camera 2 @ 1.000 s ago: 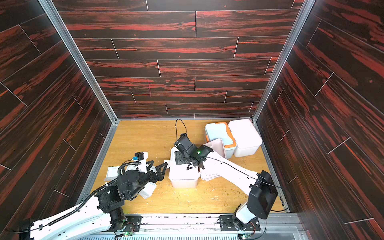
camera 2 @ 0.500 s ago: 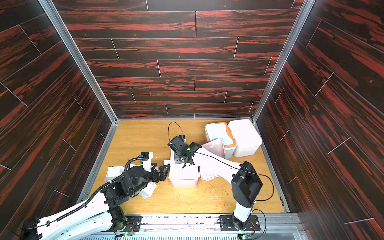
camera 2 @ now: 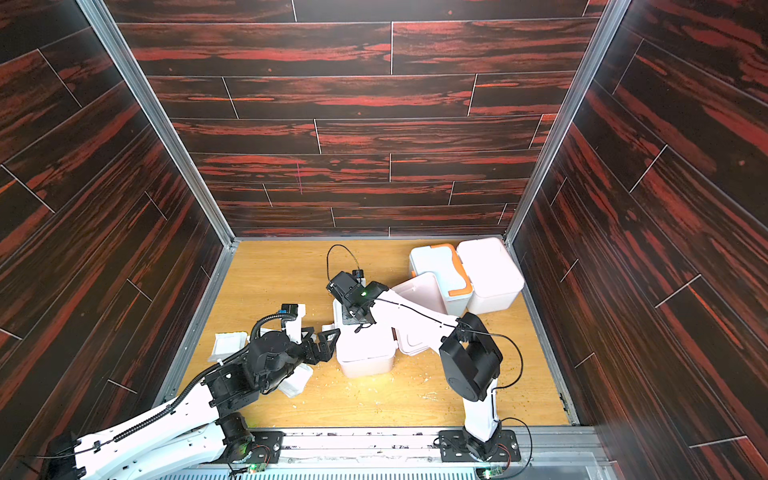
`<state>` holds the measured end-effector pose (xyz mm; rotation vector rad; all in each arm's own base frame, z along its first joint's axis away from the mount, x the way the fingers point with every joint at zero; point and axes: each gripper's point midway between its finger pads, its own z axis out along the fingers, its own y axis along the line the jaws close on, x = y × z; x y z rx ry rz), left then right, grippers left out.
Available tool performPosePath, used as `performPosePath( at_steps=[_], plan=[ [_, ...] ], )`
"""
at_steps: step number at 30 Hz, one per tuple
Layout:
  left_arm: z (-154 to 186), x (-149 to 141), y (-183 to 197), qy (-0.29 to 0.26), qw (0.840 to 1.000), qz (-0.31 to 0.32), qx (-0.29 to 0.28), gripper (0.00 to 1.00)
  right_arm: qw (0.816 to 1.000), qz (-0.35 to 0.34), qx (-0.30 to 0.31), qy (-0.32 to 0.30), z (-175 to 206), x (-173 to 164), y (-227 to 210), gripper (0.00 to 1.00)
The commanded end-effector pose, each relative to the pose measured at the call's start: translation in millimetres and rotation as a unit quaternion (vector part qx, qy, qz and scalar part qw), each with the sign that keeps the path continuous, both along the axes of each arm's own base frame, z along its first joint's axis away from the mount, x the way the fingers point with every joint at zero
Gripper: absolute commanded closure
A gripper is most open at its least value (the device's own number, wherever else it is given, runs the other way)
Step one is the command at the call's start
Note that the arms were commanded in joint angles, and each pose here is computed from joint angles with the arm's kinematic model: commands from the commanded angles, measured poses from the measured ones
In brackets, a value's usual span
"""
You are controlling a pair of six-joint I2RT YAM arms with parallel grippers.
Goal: Open first aid kits and take out gauze
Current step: Pick up the compartment layer from the first aid kit.
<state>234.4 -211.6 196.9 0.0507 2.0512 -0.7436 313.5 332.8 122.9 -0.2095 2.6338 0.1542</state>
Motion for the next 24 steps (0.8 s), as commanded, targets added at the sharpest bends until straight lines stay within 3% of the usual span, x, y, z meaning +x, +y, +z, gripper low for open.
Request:
performPosePath(
  at_steps=[1,7,24],
  plan=[
    [-1,1,4,0.002,1.000,0.009,-0.005,0.00,1.000,-0.009,-0.023,0.002,-8,2,-3,0.89],
    [-1,2,5,0.000,1.000,0.011,-0.008,0.00,1.000,-0.015,-0.024,-0.007,-1,6,-3,1.00],
    [16,-3,7,-0.024,0.999,0.005,-0.039,0.00,0.996,-0.014,-0.017,-0.083,59,15,-4,1.00]
  ],
)
